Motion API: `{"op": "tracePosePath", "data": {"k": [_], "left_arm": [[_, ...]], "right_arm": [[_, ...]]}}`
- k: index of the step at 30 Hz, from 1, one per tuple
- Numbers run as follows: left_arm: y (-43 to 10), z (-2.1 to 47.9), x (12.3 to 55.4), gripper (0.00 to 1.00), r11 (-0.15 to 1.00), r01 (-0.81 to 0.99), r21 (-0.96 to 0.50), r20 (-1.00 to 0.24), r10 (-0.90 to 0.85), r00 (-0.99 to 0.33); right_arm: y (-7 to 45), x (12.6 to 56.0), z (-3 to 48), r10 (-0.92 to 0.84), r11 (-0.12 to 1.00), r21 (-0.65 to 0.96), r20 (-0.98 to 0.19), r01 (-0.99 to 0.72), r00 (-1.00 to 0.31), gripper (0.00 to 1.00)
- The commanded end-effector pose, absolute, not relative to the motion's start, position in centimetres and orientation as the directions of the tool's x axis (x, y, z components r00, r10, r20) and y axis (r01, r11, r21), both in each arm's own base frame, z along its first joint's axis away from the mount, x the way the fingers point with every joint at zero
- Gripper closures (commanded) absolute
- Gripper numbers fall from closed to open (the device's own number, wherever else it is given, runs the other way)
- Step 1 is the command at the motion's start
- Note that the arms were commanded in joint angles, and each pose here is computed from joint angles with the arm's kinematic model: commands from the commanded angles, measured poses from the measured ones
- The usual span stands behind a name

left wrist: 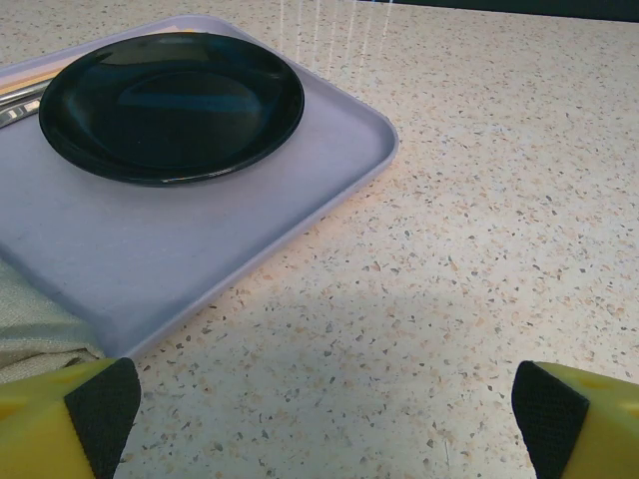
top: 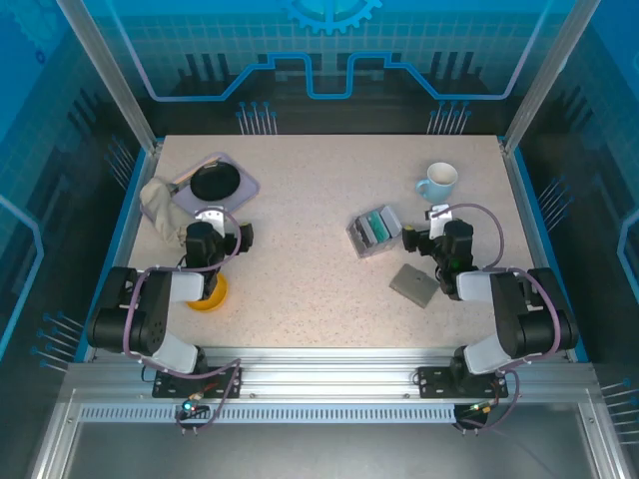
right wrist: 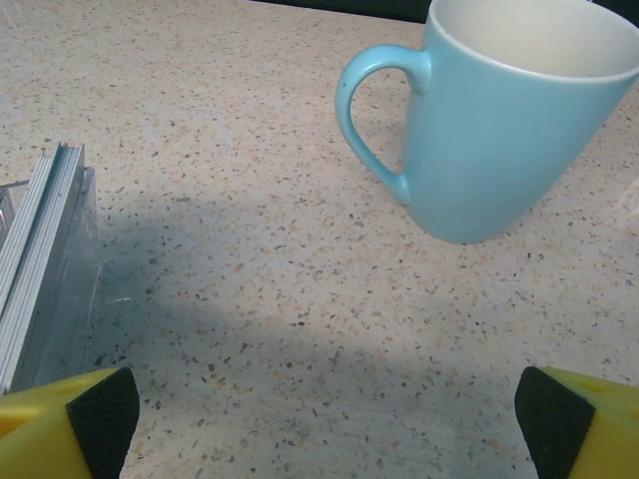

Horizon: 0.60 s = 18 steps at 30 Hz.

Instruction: Put the credit cards into the card holder

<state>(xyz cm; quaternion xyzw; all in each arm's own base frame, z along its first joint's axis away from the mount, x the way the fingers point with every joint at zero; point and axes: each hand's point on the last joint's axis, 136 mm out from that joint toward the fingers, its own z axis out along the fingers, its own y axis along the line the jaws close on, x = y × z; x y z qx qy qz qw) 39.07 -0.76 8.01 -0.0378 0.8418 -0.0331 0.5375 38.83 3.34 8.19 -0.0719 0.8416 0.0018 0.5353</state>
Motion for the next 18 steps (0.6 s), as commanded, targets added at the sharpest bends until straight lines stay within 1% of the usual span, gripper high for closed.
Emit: {"op": "tracePosePath", "data": {"k": [1,18], "left_arm": [[-0.84,9.01,39.68,0.01,0.996,-0.003,-0.087,-0.915,-0.081,-0.395],[-0.83,8.97,39.65,0.01,0.996,-0.004,-0.088,-0.914,-0.082,-0.396]], "right_arm": [[2.83,39.71,9.40,-0.099,0.992,-0.063,-0.919,-0.106,-0.381,0.00],[2.77,39.71,9.39,-0.096,0.992,-0.059,-0.919,-0.108,-0.382,0.00]]}}
